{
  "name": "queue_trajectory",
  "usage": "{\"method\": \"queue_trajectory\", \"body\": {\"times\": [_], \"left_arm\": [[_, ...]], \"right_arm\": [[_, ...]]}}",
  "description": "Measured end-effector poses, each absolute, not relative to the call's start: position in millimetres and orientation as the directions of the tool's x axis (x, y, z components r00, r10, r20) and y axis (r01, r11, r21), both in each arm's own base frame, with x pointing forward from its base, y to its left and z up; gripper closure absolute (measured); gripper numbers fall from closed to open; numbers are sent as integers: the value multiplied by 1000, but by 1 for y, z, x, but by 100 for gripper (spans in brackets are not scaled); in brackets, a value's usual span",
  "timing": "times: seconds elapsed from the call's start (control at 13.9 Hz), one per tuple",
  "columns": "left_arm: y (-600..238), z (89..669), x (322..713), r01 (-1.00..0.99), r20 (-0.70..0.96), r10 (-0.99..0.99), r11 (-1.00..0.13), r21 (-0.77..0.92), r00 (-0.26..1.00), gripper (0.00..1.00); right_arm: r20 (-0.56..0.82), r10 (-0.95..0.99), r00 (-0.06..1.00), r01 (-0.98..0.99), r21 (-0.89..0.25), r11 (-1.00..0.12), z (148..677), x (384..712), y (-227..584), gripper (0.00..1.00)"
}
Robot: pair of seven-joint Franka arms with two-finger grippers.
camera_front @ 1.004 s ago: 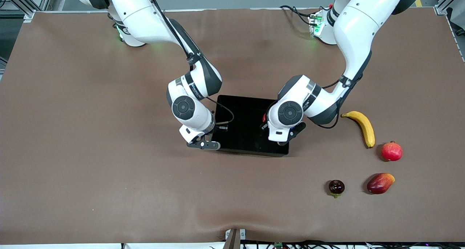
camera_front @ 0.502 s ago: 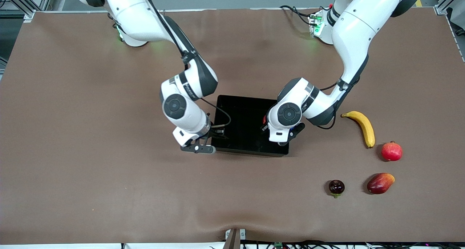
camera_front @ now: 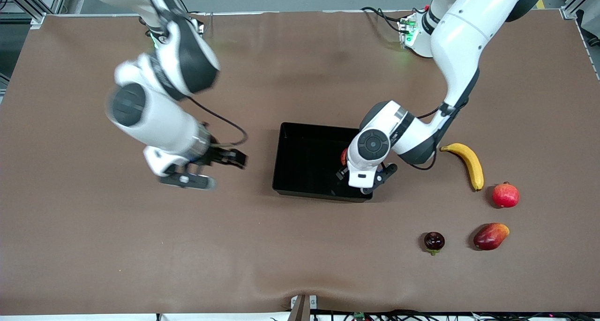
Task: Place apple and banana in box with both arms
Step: 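Withdraw the right gripper from the box while the left gripper moves to the banana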
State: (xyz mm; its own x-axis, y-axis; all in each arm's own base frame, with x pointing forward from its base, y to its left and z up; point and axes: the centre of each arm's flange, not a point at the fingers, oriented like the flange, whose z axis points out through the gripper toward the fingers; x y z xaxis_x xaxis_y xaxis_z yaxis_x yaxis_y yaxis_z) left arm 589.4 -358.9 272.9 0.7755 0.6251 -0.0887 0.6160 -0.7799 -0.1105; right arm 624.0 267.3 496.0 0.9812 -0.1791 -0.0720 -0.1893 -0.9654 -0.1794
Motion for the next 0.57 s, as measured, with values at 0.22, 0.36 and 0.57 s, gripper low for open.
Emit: {"method": "queue_trajectory", "body": {"times": [0.22, 0.36, 0.57], "left_arm": [[-325, 364, 616, 607, -34, 612, -789, -91, 790, 0], [-286, 410, 630, 584, -11, 586, -809, -67, 810, 0], [-210, 425, 647, 573, -54, 579, -814, -94, 814, 0]], "right_arm": [[-77, -205, 976, -216, -174, -961, 552, 616, 201, 0], [-50, -207, 977, -212, -121, -970, 582, 605, 166, 0], [-33, -151, 988, -153, -81, -985, 608, 592, 124, 0]]}}
